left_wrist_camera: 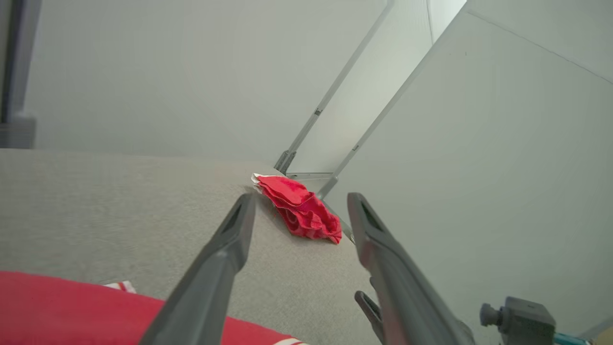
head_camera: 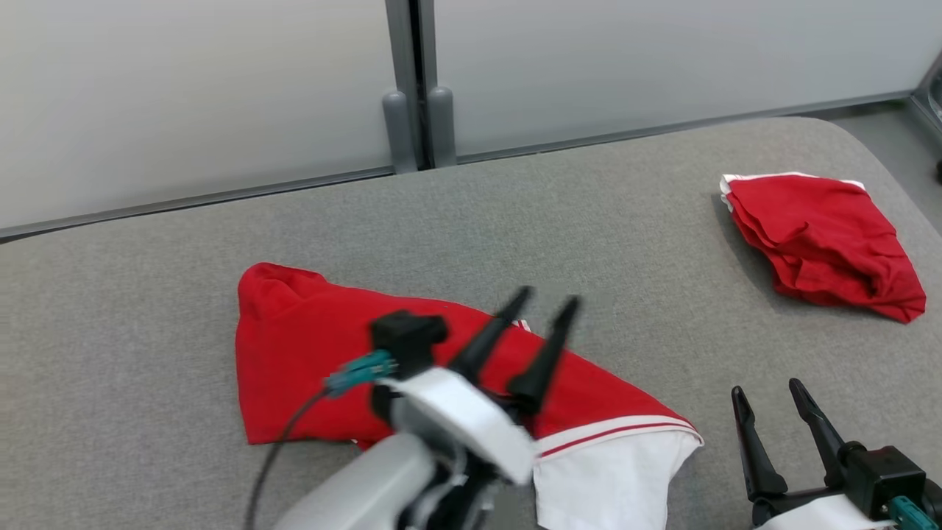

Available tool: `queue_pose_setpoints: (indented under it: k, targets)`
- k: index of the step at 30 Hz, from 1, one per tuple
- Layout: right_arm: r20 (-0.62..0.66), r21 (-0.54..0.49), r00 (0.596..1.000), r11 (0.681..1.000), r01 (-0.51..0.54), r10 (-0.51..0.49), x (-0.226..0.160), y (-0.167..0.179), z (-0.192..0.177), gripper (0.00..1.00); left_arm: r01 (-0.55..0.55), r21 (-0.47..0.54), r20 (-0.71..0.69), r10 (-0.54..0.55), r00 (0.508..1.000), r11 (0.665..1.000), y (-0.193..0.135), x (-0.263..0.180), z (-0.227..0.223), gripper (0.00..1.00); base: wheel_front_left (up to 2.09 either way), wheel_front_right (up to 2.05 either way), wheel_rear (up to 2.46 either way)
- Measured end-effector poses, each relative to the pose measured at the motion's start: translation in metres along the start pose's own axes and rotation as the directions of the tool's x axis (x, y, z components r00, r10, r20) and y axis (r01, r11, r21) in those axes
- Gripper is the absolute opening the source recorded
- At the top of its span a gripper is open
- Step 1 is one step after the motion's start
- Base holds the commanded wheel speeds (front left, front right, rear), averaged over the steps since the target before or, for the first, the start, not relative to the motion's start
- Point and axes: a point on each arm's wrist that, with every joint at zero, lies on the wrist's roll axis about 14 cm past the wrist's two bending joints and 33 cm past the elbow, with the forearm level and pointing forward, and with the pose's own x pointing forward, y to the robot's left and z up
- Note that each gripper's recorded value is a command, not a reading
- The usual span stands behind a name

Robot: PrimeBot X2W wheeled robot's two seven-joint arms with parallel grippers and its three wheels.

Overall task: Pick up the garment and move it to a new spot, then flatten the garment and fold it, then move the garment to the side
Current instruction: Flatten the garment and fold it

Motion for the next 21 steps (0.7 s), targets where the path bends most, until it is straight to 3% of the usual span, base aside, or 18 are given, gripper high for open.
queue_pose_setpoints:
  k: [4,7,11,15,21]
  targets:
    - [0.013,-0.005,1.0,1.0,-0.022,0.022,-0.003,0.006,0.003,1.0,-0.203,0.076,0.088,0.196,0.977,0.976,0.059,-0.039,0.025,1.0,0.0,0.0,0.0]
    - [0.025,-0.011,0.999,1.0,-0.029,0.029,-0.007,0.008,0.006,1.0,-0.362,0.214,0.141,0.338,0.931,0.907,0.102,-0.079,0.039,1.0,0.0,0.0,0.0]
    - [0.031,-0.022,0.998,0.999,-0.047,0.047,-0.008,0.013,0.008,1.0,-0.52,0.243,0.088,0.515,0.853,0.819,0.151,-0.137,0.015,1.0,0.0,0.0,0.0]
    - [0.022,-0.033,0.998,0.998,-0.057,0.058,-0.009,0.016,0.005,1.0,-0.626,0.277,0.021,0.646,0.763,0.729,0.191,-0.18,-0.004,1.0,0.0,0.0,0.0]
    - [0.005,-0.044,0.998,0.997,-0.059,0.059,-0.01,0.017,0.001,1.0,-0.672,0.268,-0.105,0.714,0.692,0.691,0.212,-0.201,-0.04,1.0,0.0,0.0,0.0]
